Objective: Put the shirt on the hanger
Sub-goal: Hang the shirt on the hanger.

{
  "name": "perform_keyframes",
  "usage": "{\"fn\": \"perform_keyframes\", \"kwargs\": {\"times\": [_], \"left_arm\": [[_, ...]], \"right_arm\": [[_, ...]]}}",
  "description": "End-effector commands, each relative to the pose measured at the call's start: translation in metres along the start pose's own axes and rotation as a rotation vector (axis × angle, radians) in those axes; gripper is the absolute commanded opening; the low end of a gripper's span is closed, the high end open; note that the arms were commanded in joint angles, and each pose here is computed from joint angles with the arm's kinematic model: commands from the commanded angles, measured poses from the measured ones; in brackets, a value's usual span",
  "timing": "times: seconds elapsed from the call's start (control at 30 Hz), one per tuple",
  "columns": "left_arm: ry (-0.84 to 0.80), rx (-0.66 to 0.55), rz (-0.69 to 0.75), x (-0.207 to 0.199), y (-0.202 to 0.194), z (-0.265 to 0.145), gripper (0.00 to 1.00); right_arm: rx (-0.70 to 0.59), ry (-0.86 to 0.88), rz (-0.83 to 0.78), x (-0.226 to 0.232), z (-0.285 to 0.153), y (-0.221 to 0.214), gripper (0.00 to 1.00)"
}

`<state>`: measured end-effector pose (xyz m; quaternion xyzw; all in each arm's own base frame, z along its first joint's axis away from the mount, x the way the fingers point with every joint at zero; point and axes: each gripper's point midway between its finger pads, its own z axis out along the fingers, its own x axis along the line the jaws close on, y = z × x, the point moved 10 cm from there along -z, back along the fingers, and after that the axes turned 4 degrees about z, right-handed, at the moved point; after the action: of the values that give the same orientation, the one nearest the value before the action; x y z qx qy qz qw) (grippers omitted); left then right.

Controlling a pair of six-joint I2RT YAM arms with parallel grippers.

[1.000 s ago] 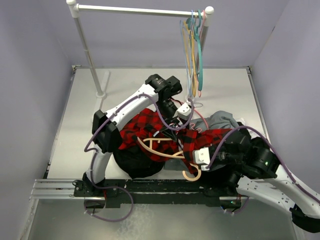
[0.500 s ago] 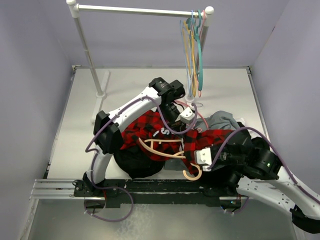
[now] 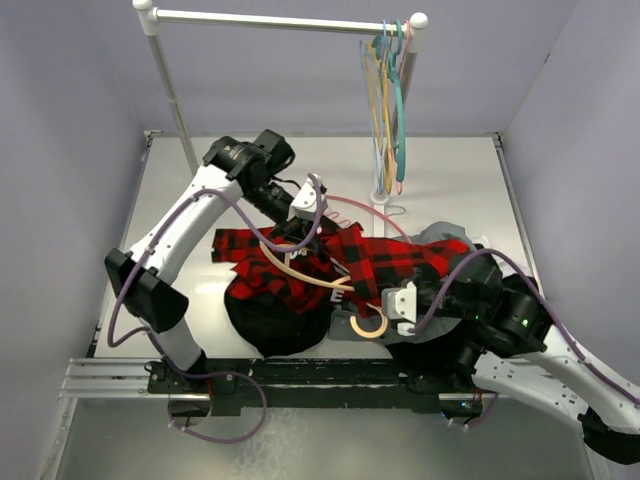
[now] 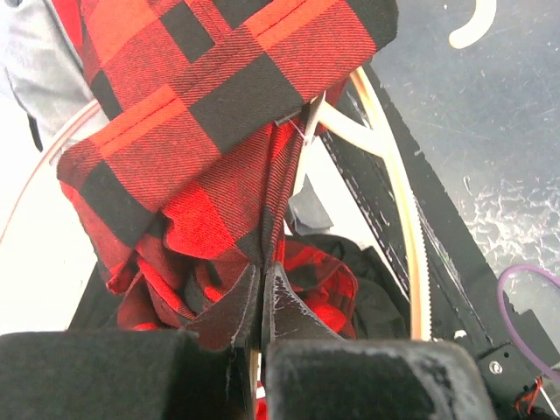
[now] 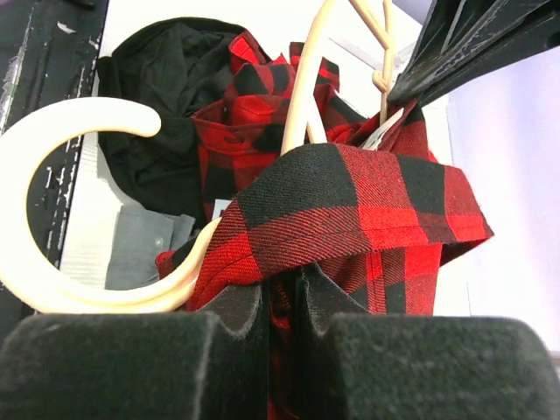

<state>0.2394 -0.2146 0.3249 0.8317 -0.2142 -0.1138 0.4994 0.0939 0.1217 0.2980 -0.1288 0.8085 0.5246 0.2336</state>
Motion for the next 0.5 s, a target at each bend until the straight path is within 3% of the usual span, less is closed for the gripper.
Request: {"fn": "perform_keyframes", "kwargs": {"times": [0.0,0.27,0.47], "left_arm": [[0.142,0.138,-0.041,-0.018,-0.012,-0.037,0.0],[0.478,0.263,-0.114,-0.031,-0.038,-0.104,0.0],[0.585,0.283,-0.232,-0.051,-0.08,-0.136,0.0]], "right_arm": [[0.014,0.027,-0.038,-0.007,0.004,0.005,0.0],[0.038,0.022,-0.087,-0.019,0.006,0.014,0.0],[-0.03,-0.032,-0.159,-0.02,-0.008,0.022,0.0]]}}
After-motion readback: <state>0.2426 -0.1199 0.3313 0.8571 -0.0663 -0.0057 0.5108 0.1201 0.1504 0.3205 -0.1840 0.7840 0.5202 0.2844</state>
